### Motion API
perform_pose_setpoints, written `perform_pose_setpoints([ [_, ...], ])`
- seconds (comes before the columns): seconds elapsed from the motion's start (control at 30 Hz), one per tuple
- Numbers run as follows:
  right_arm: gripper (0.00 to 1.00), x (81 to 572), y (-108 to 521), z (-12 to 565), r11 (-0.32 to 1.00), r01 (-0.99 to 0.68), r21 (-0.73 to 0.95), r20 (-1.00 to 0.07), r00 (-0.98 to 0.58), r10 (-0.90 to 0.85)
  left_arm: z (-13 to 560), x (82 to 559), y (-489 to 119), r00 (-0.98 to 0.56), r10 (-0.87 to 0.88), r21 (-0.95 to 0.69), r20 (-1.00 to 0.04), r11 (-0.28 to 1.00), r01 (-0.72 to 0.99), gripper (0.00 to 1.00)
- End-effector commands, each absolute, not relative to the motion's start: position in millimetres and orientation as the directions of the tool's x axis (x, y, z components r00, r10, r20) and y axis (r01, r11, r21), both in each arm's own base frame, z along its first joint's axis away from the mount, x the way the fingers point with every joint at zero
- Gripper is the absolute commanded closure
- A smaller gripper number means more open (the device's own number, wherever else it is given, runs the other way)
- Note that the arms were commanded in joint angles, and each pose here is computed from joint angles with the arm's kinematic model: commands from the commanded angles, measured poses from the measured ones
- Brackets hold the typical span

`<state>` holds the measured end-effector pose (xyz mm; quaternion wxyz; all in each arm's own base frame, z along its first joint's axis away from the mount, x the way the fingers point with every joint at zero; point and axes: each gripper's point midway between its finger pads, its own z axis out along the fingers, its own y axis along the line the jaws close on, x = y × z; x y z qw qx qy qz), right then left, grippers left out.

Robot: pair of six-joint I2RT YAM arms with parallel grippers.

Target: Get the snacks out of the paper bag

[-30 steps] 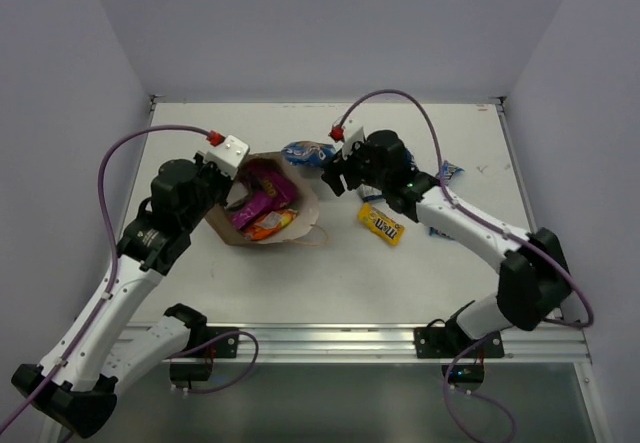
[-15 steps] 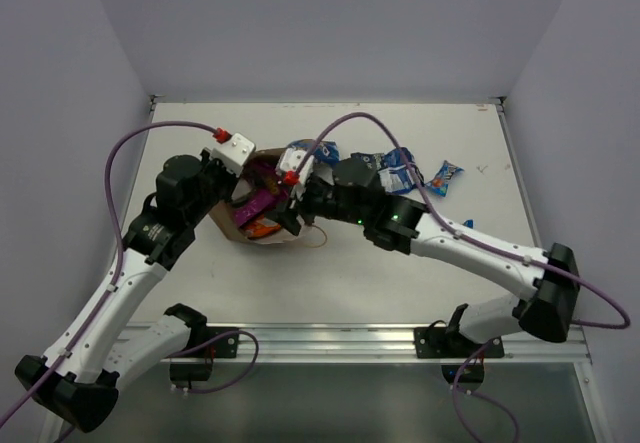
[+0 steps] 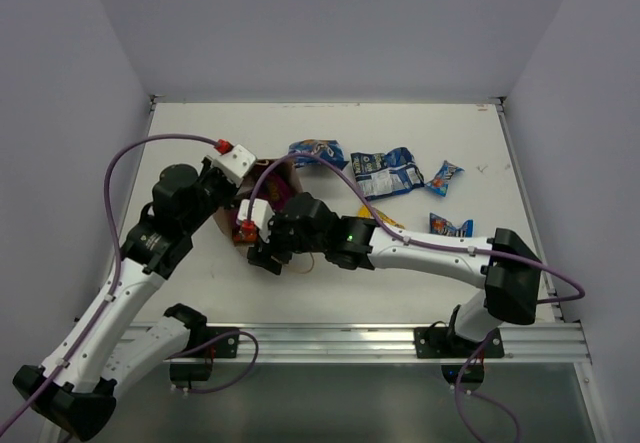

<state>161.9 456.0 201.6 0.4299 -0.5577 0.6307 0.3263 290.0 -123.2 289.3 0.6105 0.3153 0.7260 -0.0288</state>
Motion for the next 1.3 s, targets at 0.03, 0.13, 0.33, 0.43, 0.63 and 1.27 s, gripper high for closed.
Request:
perform_pose_setpoints([
  [0.03, 0.32, 169, 455, 230, 0.191, -0.968, -0.161, -0.918, 0.076, -0.39, 311, 288, -132, 0.082, 0.412, 0.395, -0.908, 0.77, 0.501, 1.0],
  [0.13, 0.32, 202, 443, 235, 0.265, -0.937, -0.229, -0.908, 0.107, -0.406, 306, 284, -131, 0.088, 0.418, 0.401, -0.904, 0.761, 0.51, 1.0],
  [0.33, 0.32, 248, 429, 233, 0.282, -0.903, -0.324, -0.901, 0.205, -0.381, 309, 280, -129, 0.1, 0.42, 0.409, -0.902, 0.759, 0.507, 1.0],
  [0.43, 0.32, 259, 436, 220, 0.246, -0.893, -0.377, -0.869, 0.25, -0.427, 311, 279, -133, 0.105, 0.408, 0.399, -0.907, 0.754, 0.522, 1.0],
  [0.63, 0.33, 237, 442, 234, 0.146, -0.933, -0.328, -0.885, 0.25, -0.392, 310, 281, -131, 0.087, 0.414, 0.397, -0.906, 0.762, 0.511, 1.0],
  [1.27, 0.38, 236, 410, 228, 0.16, -0.929, -0.334, -0.843, 0.218, -0.493, 317, 285, -131, 0.084, 0.392, 0.379, -0.916, 0.777, 0.502, 1.0],
])
